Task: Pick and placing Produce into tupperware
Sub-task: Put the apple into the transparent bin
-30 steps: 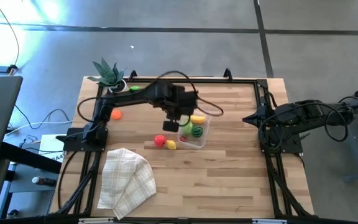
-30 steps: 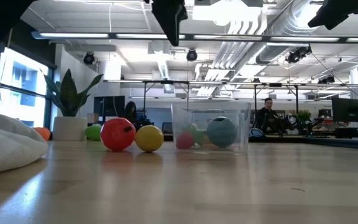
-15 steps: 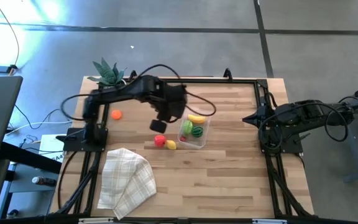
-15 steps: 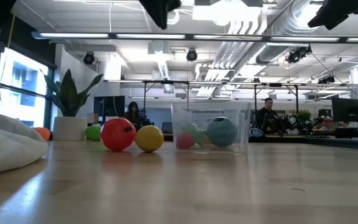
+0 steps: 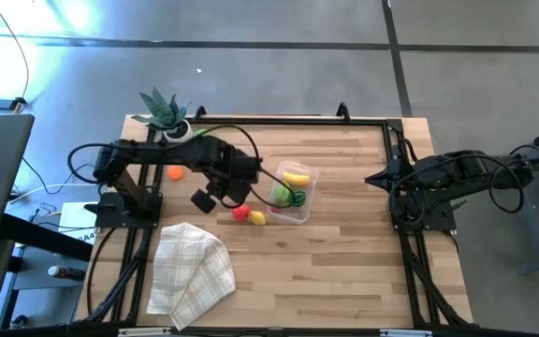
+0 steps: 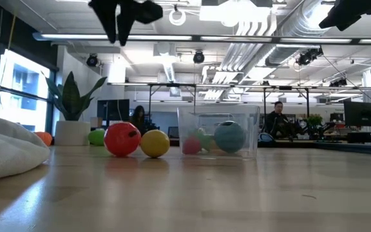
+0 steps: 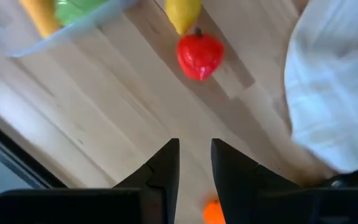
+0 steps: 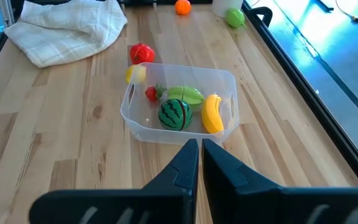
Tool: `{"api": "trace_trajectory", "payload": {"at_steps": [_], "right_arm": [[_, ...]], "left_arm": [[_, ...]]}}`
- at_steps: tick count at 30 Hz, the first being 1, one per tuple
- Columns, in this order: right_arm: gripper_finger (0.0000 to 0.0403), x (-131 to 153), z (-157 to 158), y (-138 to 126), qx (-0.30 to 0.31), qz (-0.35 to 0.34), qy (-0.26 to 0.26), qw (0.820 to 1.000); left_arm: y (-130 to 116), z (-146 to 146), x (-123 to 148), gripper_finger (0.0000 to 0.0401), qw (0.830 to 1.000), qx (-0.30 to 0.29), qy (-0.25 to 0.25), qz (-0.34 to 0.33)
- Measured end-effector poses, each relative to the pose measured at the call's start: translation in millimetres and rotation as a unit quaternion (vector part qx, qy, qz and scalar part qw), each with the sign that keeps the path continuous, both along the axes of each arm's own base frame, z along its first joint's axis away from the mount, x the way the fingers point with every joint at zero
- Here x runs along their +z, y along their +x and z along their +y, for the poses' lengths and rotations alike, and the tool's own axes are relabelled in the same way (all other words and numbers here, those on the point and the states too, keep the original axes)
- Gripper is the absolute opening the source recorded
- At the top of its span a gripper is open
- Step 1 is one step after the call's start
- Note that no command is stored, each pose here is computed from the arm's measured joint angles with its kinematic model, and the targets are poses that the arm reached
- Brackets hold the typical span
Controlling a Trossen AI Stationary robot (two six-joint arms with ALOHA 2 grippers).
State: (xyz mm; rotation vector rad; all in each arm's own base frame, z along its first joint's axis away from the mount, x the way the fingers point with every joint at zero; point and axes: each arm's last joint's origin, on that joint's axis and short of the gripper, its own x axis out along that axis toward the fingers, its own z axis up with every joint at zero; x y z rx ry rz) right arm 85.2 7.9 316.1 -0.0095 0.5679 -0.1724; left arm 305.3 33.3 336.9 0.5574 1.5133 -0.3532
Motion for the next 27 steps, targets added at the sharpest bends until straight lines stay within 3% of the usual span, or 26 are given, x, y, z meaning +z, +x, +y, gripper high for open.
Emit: {"api": "trace_trajectory", "payload": {"at_steps": [5,10,17,27], "right_arm": [[0.0011,0,0,0,0.000,0.000,0.000,1.000],[0.0011,0,0,0,0.000,0.000,0.000,1.000],[0.0011,0,0,0,0.000,0.000,0.000,1.000],[0.0011,0,0,0,0.000,0.000,0.000,1.000]], "left_arm": [[2,1,-34,0.0083,0.998,-0.052,0.011,0.040],[10,3,-52,0.0083,0.996,-0.079,0.044,0.014],[22,1,-55,0.0083,0.990,-0.129,0.004,-0.052],[23,1,-55,0.0083,0.988,-0.143,-0.008,-0.059]]}}
